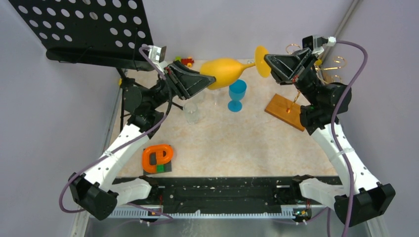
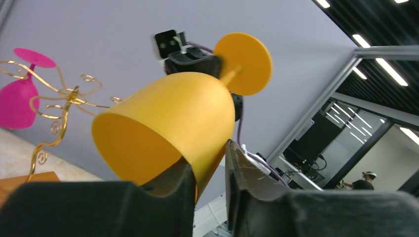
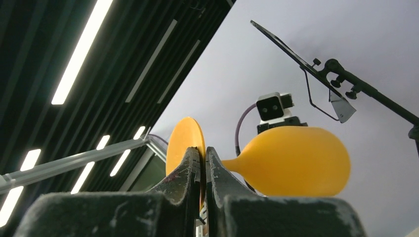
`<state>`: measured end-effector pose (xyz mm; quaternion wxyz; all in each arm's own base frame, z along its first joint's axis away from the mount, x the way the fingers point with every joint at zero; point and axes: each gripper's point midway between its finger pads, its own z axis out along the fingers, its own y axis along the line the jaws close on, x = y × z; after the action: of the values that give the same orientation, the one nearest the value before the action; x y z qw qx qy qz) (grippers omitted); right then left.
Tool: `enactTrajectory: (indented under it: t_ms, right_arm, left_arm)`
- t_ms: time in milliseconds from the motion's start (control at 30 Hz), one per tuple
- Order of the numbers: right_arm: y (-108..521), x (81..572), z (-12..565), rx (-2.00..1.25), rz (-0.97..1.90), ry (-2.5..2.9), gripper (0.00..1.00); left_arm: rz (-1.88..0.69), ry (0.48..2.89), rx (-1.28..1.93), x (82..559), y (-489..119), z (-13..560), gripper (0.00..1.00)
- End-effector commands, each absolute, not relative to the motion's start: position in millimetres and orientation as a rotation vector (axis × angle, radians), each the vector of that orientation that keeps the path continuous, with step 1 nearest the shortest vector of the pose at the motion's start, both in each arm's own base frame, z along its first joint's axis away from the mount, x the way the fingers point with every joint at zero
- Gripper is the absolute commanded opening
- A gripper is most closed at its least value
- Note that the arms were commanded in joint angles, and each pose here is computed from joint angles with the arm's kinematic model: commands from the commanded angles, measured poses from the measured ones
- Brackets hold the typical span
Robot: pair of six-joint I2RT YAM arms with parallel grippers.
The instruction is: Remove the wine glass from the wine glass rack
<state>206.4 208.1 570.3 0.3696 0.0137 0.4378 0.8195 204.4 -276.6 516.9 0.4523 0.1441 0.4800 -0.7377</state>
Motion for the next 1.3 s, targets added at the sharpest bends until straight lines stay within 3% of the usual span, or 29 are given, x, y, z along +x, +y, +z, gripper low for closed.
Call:
enactTrajectory:
  t_ms: [0, 100, 167, 333, 500, 700, 900, 1267]
  right_arm:
    - [217, 216, 555, 0.047, 2.112, 1.174, 0.00]
    - [218, 219, 550, 0.057, 2.119, 1.186, 0.00]
    - [219, 222, 548, 0.065, 2.117, 1.194, 0.00]
    - [220, 227, 543, 0.084, 2.088, 1.220, 0.30]
    - [222, 248, 524, 0.152, 1.932, 1.309, 0.48]
    - [212, 281, 491, 0.248, 1.630, 1.459, 0.52]
    - [164, 311, 458, 0.425, 1.308, 1.482, 0.55]
    - [124, 299, 476, 0.422, 1.059, 1.421, 0.53]
  left_arm:
    - [-1.820, 1.015, 0.505, 163, -264, 548, 0.22]
    - [-1.809, 0.995, 0.523, 159, -262, 550, 0.04]
    - [-1.806, 0.985, 0.540, 156, -261, 551, 0.00]
    - [-1.784, 0.974, 0.549, 156, -261, 550, 0.00]
    - [-1.672, 1.029, 0.500, 173, -261, 544, 0.00]
    - [-1.410, 1.265, 0.352, 224, -259, 519, 0.00]
    - [-1.207, 1.397, 0.285, 253, -249, 492, 0.00]
    - [-0.716, 1.975, 0.374, 307, -272, 351, 0.00]
